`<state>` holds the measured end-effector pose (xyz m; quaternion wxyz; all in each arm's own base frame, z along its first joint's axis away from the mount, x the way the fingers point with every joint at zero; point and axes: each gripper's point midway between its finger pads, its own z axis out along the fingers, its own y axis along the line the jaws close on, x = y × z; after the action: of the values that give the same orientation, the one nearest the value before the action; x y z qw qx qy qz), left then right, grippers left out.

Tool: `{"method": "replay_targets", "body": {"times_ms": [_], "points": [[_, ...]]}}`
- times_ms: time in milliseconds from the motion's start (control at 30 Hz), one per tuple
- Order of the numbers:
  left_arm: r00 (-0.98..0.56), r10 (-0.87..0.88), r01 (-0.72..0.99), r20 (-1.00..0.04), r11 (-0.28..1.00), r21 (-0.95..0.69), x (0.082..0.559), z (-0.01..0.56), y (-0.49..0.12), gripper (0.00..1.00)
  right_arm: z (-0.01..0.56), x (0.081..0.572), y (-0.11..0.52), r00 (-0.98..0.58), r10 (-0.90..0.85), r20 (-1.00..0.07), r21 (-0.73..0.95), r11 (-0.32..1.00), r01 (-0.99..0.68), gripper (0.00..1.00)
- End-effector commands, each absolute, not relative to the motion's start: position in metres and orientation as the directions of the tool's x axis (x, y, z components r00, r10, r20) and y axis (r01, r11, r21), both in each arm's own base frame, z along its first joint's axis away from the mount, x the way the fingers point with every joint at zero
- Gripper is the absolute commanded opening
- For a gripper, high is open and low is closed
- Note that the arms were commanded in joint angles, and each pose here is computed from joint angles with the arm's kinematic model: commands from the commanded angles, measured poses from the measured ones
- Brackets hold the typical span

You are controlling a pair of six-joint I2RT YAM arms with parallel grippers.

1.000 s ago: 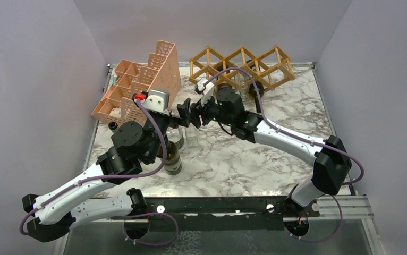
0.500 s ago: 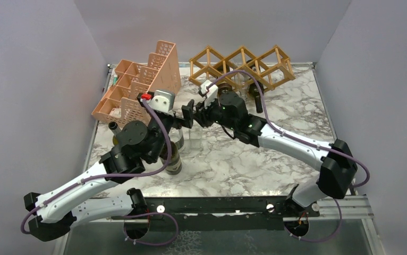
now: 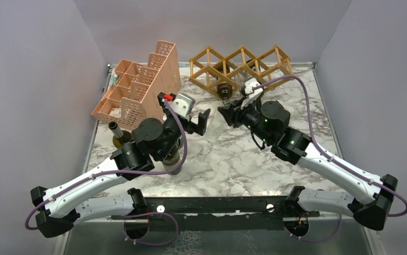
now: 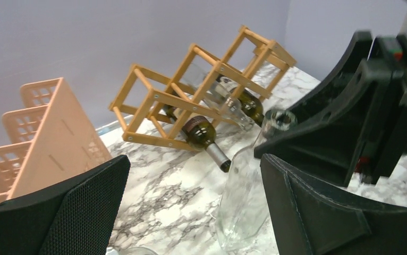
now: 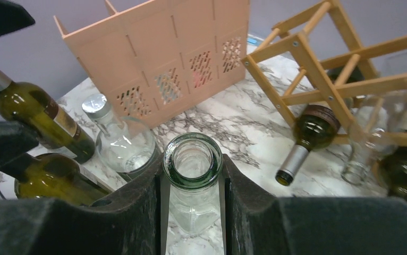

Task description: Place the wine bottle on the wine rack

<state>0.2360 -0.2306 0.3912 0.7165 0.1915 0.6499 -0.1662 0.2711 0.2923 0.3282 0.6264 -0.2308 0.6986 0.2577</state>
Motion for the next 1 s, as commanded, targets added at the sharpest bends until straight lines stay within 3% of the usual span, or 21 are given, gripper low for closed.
{"method": "replay_targets", "body": {"times_ms": [0, 333, 567, 967], "points": [[0.117, 0.009, 0.634, -0.993, 0.769, 0.082, 0.222, 0.382, -0.264, 0.99, 0.352, 0.266, 0.254, -0.107, 0.097, -0.989, 0.139, 0.837, -0.529, 0.01], [0.123, 0.002, 0.818, -0.992, 0.566, 0.103, 0.204, 0.35, -0.327, 0.99, 0.376, 0.243, 0.208, -0.139, 0.18, -0.974, 0.224, 0.866, -0.446, 0.01], [0.089, -0.108, 0.888, -0.99, 0.459, 0.03, 0.193, 0.322, -0.36, 0.99, 0.384, 0.228, 0.191, -0.157, 0.206, -0.966, 0.255, 0.858, -0.445, 0.01], [0.12, -0.016, 0.969, -0.993, 0.221, 0.114, 0.168, 0.283, -0.4, 0.99, 0.421, 0.174, 0.187, -0.084, 0.164, -0.983, 0.177, 0.717, -0.674, 0.01]]}}
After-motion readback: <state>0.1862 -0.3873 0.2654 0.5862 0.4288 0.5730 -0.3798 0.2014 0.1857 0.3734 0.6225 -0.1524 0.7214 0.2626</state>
